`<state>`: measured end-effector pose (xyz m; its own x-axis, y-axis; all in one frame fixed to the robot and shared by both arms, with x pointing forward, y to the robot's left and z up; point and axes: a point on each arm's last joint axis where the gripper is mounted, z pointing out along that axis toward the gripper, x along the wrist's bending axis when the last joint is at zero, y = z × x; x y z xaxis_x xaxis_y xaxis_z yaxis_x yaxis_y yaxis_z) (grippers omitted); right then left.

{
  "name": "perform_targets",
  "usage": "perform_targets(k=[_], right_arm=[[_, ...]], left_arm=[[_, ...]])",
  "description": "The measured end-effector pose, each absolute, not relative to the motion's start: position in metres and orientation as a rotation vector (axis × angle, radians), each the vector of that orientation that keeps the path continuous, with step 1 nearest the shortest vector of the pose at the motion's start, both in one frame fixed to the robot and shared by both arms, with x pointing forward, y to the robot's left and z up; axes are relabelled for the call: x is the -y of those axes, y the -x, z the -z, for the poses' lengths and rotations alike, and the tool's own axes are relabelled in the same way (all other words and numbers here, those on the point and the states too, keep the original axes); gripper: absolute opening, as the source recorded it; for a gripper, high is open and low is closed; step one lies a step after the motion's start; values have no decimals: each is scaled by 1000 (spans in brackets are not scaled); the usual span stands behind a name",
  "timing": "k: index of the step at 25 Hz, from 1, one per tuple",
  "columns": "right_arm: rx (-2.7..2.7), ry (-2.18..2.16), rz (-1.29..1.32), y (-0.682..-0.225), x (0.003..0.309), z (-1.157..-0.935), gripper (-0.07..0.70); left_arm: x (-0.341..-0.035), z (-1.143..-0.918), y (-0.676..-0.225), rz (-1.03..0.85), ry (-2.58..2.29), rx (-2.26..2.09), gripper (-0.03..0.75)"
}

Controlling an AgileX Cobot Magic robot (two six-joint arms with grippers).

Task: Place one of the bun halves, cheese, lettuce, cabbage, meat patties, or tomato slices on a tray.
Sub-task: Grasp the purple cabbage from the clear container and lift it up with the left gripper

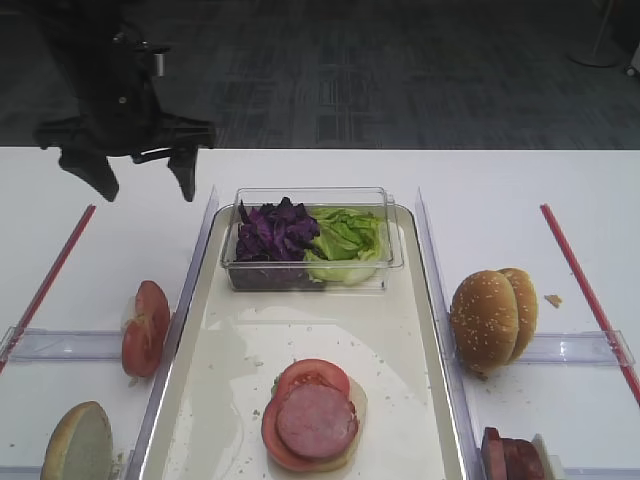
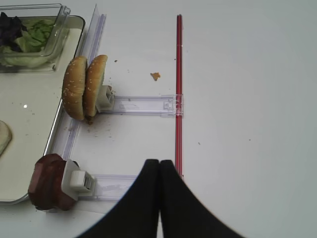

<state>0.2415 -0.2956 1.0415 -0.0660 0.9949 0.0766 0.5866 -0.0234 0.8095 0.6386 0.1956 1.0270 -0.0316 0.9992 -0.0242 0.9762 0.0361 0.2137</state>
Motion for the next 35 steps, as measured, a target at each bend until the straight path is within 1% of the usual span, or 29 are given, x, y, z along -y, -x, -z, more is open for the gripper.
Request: perform_targets(k=[4,9,13,15,19,26,32,35], right_arm=[[-1703,-1658,-952,-242,296,-1042,364],[-1703,-1658,-952,-242,296,-1042,364],[-1703,-1658,-952,-242,296,-1042,364],[-1703,-1658,-952,-242,296,-1042,364],[-1703,-1658,-952,-242,296,-1042,364],[-1703,-1658,-952,-242,296,-1042,364],[-1703,-1658,-952,-242,296,-1042,364],[-1704,-1656,-951,-242,296,-1042,364]], left_arm=[[-155,-1022,-640,-183,-2075,-2118,564],[-110,-1006,-645,-199,-2147,-2088,557],[-83,-1002,-649,-203,-2138,-2054,556],[-76,-1002,-652,-206,-2129,-2042,556],[-71,-997,-655,-216,-2123,-2052,541],[-72,-995,-656,-235,-2111,-2073,497],[-72,-994,-657,-236,-2068,-2116,493],[-69,-983,-658,-192,-2072,-2136,493]])
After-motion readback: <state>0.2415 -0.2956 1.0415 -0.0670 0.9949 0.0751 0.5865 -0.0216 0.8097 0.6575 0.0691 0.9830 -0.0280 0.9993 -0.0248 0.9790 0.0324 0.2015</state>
